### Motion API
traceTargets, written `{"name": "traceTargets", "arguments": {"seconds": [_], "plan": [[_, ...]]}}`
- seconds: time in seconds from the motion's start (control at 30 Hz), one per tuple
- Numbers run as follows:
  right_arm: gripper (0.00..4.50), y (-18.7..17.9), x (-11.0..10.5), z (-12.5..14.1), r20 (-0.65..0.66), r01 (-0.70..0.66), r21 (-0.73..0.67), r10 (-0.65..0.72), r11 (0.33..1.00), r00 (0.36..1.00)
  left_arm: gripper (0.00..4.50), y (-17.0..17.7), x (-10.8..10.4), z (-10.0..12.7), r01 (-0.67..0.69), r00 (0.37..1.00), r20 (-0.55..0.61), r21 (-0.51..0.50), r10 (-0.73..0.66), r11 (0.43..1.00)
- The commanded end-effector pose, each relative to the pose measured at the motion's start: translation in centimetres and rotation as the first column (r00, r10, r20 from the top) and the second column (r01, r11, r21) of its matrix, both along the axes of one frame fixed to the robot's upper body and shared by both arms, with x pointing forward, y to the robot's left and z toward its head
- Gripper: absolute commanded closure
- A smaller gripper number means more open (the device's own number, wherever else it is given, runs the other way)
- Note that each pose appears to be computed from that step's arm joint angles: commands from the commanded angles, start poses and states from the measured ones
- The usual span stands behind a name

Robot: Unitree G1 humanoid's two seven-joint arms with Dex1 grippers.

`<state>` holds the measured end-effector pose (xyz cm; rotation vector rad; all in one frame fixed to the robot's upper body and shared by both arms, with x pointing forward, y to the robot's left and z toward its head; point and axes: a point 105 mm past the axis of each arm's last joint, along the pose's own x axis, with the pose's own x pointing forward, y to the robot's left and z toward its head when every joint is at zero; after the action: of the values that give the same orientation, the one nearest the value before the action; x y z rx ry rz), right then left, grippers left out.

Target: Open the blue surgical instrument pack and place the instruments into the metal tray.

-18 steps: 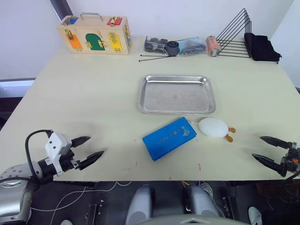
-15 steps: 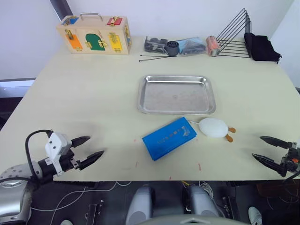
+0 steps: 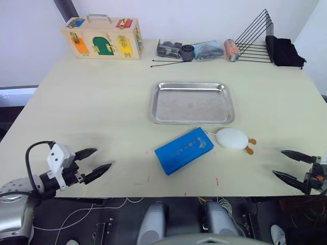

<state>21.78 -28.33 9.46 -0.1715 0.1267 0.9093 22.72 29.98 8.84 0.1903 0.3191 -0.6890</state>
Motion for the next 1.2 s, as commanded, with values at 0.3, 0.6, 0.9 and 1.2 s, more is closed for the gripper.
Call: {"name": "traceTargets", "arguments": {"seconds": [0.3, 0.6, 0.9, 1.2], "plan": [[1.25, 6.6, 2.5, 3.2, 0.080, -0.084, 0.061, 0.079, 0.995, 0.994, 1.24, -4.1, -0.7, 2.0, 0.192, 0.981, 0.035, -0.064, -0.190, 0.979], [4.39, 12.1, 5.0, 3.5, 0.113, -0.179, -0.112, 0.191, 0.978, 0.975, 4.38, -7.2, -1.2, 0.5, 0.327, 0.944, -0.032, -0.067, -0.329, 0.943], [4.39, 16.5, 8.1, 2.8, 0.112, -0.205, -0.361, 0.261, 0.910, 0.959, 4.38, -10.7, -0.5, -0.8, 0.426, 0.902, -0.036, -0.088, -0.430, 0.901], [4.39, 16.8, 9.9, 1.4, 0.119, -0.159, -0.533, 0.260, 0.831, 0.958, 4.38, -12.1, -0.4, -1.5, 0.458, 0.885, -0.042, -0.105, -0.464, 0.883]]}}
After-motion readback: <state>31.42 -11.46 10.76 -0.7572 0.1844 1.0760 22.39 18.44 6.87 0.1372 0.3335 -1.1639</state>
